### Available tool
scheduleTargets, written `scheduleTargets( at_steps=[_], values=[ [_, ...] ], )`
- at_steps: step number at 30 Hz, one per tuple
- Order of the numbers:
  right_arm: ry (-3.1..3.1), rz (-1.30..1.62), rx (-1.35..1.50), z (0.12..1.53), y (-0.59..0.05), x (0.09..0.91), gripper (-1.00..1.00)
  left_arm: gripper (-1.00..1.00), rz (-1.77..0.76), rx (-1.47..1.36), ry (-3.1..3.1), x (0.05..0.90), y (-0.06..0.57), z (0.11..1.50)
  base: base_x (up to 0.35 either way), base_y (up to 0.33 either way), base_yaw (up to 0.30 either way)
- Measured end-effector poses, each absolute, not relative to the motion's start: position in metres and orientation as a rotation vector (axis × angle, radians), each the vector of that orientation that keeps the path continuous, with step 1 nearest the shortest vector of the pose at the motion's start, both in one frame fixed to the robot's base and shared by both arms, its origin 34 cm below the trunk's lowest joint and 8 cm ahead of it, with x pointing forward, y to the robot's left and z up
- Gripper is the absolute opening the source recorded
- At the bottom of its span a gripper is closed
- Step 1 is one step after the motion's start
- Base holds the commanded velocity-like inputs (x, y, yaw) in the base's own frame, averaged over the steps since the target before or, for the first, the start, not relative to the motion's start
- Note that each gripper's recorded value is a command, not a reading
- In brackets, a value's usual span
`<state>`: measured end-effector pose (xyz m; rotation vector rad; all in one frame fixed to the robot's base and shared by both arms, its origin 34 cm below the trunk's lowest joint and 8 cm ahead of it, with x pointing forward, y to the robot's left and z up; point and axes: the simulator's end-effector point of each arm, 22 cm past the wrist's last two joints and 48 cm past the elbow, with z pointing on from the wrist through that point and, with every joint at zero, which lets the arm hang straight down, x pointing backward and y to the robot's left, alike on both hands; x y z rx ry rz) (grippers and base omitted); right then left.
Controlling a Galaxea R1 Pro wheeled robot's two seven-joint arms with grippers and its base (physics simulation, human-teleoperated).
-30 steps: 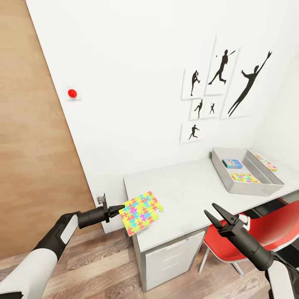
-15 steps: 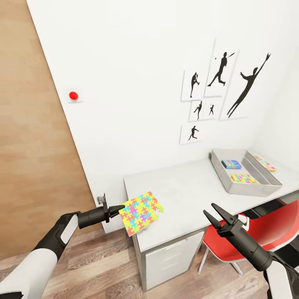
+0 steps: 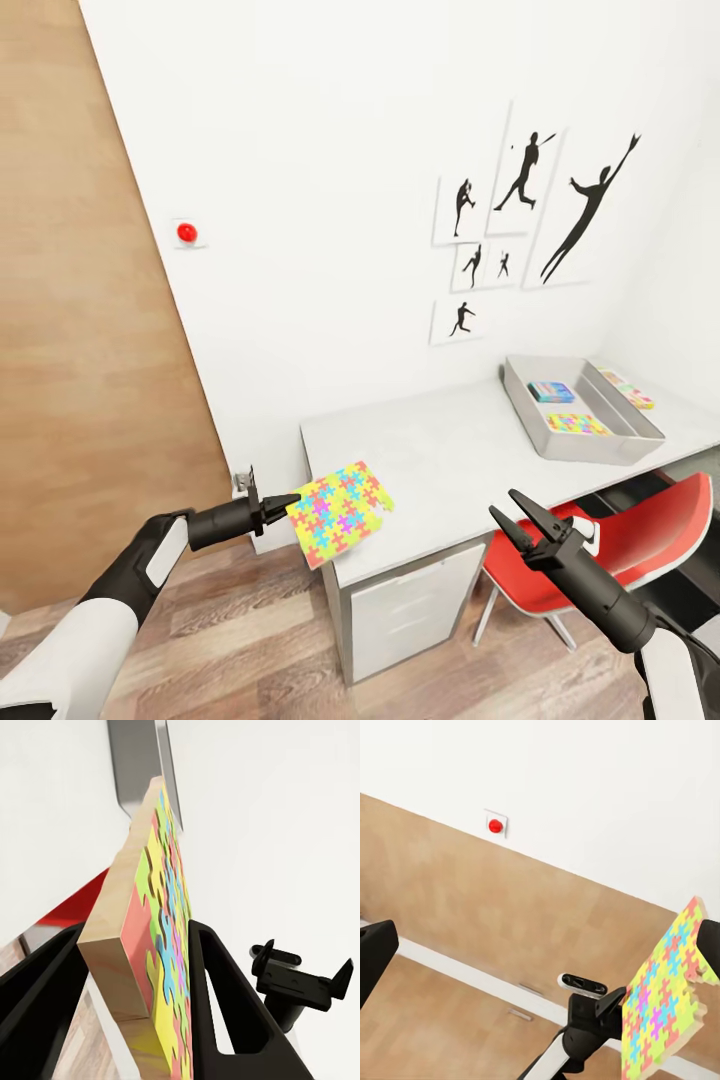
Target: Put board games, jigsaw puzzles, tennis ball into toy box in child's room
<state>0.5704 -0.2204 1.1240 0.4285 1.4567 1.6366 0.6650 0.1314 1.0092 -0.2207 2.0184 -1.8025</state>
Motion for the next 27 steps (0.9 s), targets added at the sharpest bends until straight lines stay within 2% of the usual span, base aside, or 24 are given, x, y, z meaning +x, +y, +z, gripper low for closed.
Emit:
scheduleTargets(
  at_steps=[27],
  values=[
    [1.438, 1.643, 0.42, 1.136, -0.218, 0.565, 1.0, -1.0, -1.797, -0.204, 2.007, 0.662, 0.131, 1.023, -0.005, 0.0, 0.0]
  ],
)
